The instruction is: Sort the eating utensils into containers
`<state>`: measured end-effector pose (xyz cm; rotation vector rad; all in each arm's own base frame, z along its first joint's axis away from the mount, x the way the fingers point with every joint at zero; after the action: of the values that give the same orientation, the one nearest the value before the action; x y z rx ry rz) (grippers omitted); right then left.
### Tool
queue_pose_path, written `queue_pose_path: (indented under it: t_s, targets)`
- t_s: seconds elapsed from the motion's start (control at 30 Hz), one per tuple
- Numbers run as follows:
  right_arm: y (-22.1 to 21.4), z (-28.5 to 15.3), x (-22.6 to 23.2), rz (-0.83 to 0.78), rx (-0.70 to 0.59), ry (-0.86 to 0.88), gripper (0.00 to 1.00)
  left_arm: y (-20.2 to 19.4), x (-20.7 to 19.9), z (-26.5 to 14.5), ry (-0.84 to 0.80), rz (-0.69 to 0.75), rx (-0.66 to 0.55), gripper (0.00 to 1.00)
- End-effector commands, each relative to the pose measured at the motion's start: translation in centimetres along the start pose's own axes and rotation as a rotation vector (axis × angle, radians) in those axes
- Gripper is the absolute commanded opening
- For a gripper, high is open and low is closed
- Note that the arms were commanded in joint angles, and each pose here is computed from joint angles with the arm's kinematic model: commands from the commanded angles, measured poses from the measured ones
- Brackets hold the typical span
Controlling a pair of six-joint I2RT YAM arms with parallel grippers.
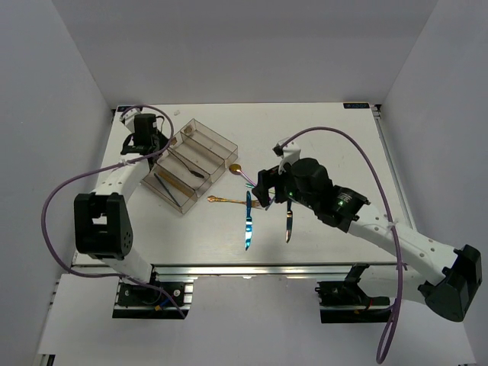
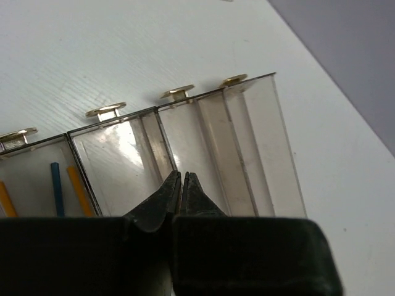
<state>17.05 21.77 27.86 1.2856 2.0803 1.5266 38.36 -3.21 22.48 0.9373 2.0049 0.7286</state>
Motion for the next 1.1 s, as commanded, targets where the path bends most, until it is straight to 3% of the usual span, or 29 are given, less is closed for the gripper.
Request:
queue_pose_path:
  t_s: [0.0, 0.07, 0.13, 0.23, 0.33, 0.37, 0.47, 0.5, 0.83, 1.07]
  targets:
    - [0.5, -0.9, -0.6, -0.018, -0.059, -0.026, 0.89, 1.1, -0.4, 0.8, 0.025, 0.006, -0.051, 0.0]
    - [0.4, -1.2, -0.8, -0.02, -0.064, -0.031, 0.89, 0.5, -0.1, 1.4, 0.026, 0.001, -0.036, 0.1]
    - [0.3, -1.4, -0.9, -0.023, -0.074, -0.032, 0.89, -0.1, 0.1, 1.7, 0.023, -0.016, -0.032, 0.3]
    - [0.3, -1.4, -1.1, -0.023, -0.073, -0.04, 0.89, -0.7, 0.4, 1.8, 0.029, -0.033, -0.028, 0.44]
    - [0.1, -1.3, -1.2, -0.025, -0.067, -0.044, 0.89, -0.9, 0.6, 1.4, 0.032, -0.046, -0.023, 0.65]
    - [0.0, -1.1, -1.2, -0.022, -0.062, -0.049, 0.9, -0.6, 0.6, 1.0, 0.03, -0.051, -0.033, 0.76]
    - [-0.3, -0.6, -1.4, -0.009, -0.041, -0.067, 0.89, 0.0, 0.5, 0.0, 0.04, -0.061, -0.045, 0.85]
    - [-0.4, -0.4, -1.5, -0.001, -0.035, -0.081, 0.89, 0.8, 0.3, -1.1, 0.04, -0.061, -0.063, 0.96]
    - [-1.3, 1.6, -2.3, 0.069, 0.023, -0.23, 0.89, 5.1, 0.3, -10.7, -0.011, 0.001, -0.188, 0.98]
    - [-2.9, 3.6, -3.9, 0.176, 0.076, -0.526, 0.88, 1.8, 3.7, -14.3, -0.017, 0.17, -0.095, 0.98]
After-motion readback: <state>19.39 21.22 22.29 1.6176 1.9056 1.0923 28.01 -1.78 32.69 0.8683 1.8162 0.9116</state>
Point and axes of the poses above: each gripper's point midway between its finger pads, its own z axis out along the fingers, its own x axis along the line the jaws close on, y = z × x, the point moved 10 cm from there along -z, back along the fingers, and after that the axes turned 5 degrees about z, right-handed, at the moved point
